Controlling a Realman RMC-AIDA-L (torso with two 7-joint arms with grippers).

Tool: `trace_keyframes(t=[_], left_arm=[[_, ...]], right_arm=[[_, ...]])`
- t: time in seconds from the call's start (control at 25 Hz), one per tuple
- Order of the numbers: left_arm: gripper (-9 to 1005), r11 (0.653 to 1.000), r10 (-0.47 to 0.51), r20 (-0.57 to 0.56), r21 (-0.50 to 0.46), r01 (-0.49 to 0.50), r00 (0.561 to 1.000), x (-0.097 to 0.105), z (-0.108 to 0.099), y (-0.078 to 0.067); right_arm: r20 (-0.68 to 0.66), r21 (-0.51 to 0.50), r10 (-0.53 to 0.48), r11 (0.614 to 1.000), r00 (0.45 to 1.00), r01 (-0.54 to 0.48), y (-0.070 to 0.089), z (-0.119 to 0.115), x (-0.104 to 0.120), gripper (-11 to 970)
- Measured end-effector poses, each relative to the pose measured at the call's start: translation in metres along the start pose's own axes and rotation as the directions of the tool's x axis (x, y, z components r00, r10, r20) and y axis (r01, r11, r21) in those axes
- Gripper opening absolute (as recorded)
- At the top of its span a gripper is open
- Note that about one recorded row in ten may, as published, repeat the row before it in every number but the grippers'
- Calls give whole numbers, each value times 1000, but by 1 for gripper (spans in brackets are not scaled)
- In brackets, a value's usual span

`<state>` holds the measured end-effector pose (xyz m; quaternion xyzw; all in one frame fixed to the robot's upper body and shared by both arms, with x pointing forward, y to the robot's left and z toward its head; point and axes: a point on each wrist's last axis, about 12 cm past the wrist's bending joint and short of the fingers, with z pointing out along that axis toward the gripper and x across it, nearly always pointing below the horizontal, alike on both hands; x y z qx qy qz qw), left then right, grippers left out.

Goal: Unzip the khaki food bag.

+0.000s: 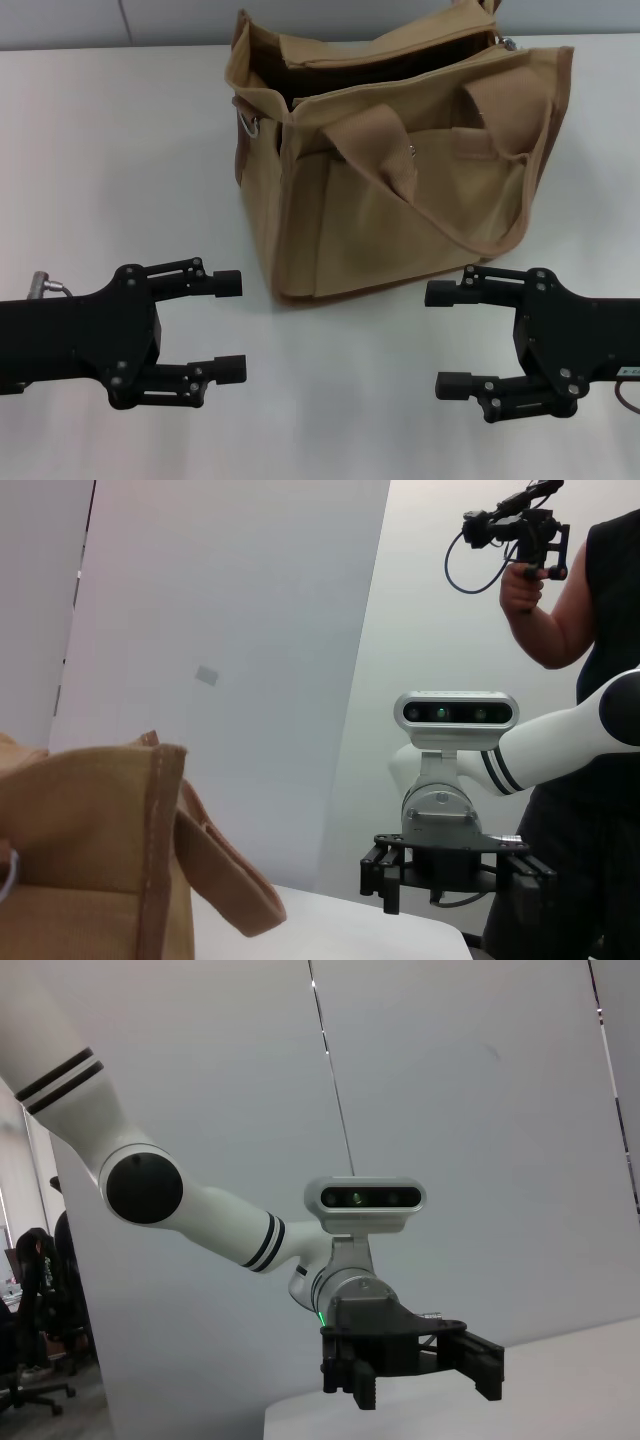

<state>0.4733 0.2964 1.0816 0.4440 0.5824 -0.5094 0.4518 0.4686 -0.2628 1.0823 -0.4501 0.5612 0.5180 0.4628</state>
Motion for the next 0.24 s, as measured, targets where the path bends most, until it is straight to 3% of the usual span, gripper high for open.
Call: trace_keyframes(t=[0.24], left_arm=[[810, 1000, 3, 3, 5, -3, 1000, 0, 1, -1]], right_arm=[[-6, 10, -2, 1000, 1000, 2, -2, 0, 0, 802]])
